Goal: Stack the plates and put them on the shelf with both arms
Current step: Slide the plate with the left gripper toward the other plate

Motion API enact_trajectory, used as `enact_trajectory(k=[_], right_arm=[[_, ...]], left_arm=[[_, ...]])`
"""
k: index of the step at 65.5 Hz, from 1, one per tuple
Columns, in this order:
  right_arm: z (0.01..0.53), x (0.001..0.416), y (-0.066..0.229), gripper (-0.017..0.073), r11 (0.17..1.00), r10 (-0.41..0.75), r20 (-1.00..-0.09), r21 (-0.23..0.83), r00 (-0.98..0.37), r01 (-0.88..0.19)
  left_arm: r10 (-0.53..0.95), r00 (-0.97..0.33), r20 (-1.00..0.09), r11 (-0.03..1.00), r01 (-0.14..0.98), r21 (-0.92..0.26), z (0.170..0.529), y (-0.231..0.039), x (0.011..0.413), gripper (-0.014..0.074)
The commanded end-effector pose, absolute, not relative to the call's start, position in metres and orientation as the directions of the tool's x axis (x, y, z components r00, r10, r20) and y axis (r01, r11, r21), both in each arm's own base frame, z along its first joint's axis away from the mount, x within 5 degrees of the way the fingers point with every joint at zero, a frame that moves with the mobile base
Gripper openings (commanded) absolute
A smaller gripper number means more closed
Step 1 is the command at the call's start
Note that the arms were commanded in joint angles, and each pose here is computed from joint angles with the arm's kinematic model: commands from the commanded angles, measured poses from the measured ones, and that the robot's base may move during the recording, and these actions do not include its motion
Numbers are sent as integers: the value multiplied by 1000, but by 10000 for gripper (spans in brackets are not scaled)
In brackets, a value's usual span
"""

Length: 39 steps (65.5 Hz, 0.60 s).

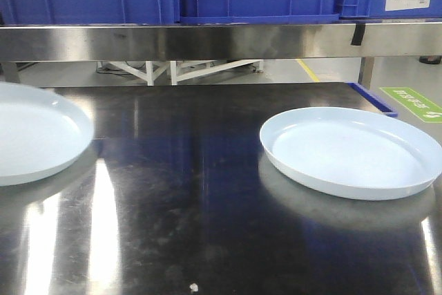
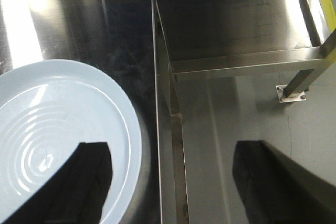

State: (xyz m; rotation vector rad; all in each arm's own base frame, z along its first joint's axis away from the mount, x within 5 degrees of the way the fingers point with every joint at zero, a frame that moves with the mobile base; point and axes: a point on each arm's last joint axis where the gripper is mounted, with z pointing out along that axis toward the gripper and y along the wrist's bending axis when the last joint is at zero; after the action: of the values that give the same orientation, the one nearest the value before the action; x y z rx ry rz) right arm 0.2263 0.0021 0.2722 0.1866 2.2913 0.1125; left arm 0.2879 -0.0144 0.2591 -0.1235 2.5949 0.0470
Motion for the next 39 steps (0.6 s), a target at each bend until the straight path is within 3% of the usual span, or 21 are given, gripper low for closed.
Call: enact_trajectory(k=[1,22,39], right_arm=[[292,232,1,589,986,166,-811,145,-561,83],[292,232,1,589,986,166,-811,145,-561,83],[292,232,1,589,986,166,-810,145,-562,83]], left_arm=[[-80,-773,-629,997,-66,-46,295,-28,290,89],[-13,-709,-705,986,110,-129,328,-85,289,89],[52,-733,-678,967,206,-150,313,-122,290,89]])
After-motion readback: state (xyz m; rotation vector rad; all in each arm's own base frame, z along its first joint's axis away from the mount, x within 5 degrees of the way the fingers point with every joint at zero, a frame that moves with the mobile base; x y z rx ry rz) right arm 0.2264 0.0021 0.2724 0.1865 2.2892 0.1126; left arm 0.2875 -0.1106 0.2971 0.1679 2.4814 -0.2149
